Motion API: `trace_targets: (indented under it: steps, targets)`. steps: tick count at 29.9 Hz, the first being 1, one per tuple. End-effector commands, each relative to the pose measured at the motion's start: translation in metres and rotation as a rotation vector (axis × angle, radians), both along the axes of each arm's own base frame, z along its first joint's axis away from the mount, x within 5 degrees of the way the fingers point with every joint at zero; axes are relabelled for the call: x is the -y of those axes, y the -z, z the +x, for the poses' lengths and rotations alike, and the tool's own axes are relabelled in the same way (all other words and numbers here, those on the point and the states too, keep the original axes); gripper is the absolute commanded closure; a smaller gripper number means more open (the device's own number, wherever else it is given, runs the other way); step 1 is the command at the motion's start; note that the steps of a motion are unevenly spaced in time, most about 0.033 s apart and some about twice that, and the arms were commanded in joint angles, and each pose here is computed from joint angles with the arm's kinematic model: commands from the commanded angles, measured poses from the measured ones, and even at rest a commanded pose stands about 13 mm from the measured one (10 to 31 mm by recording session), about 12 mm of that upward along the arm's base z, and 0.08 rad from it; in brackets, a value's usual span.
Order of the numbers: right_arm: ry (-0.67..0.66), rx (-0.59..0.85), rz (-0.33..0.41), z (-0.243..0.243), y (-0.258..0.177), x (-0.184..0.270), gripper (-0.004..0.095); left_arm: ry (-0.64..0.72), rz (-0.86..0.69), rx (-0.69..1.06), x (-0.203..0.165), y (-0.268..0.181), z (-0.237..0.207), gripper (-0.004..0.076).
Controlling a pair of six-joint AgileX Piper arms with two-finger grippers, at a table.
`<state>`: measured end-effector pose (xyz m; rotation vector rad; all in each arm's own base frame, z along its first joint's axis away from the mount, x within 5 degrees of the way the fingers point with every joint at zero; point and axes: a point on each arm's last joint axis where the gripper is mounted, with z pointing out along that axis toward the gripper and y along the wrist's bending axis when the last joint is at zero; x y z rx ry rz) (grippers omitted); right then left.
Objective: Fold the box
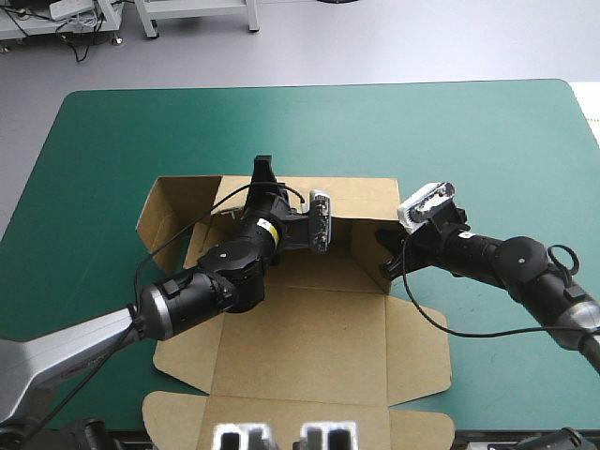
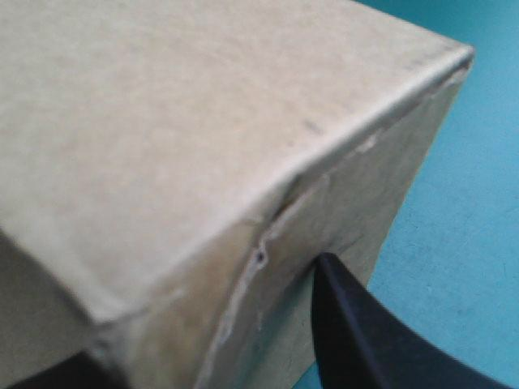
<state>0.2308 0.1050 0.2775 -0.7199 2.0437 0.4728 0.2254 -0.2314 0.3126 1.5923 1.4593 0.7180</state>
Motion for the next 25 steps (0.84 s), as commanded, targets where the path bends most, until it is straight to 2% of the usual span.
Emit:
trace_targets:
  steps: [1, 3, 8, 11, 14, 17, 20, 25]
  targets:
    - [-0.146, -0.09, 0.048, -0.007, 0.001, -0.014, 0.0814, 0.107, -0.1, -0.022, 0.006, -0.004, -0.014, 0.0713]
    - [-0.179, -0.095, 0.045, -0.007, 0.003, -0.016, 0.0916, 0.114, -0.094, -0.031, 0.005, 0.0, -0.016, 0.0713]
    - [-0.177, -0.09, 0.068, -0.007, -0.001, -0.017, 0.0931, 0.09, -0.088, -0.035, 0.001, -0.001, -0.017, 0.0685]
    - [-0.172, -0.091, 0.078, -0.007, -0.001, -0.017, 0.0932, 0.098, -0.101, -0.02, -0.001, -0.008, -0.023, 0.0572]
    - [-0.17, -0.09, 0.078, -0.007, -0.001, -0.017, 0.0931, 0.116, -0.122, -0.005, -0.002, -0.017, -0.032, 0.0391]
    - [-0.151, -0.082, 0.077, -0.005, -0.002, -0.016, 0.093, 0.137, -0.141, 0.011, -0.003, -0.028, -0.047, 0.0241]
    - [-0.12, -0.075, 0.079, -0.003, -0.002, -0.015, 0.0931, 0.157, -0.152, 0.024, -0.004, -0.037, -0.062, 0.0178]
    - [-0.085, -0.055, 0.071, 0.0, -0.003, -0.012, 0.0931, 0.177, -0.184, 0.009, -0.005, -0.047, -0.09, 0.0178]
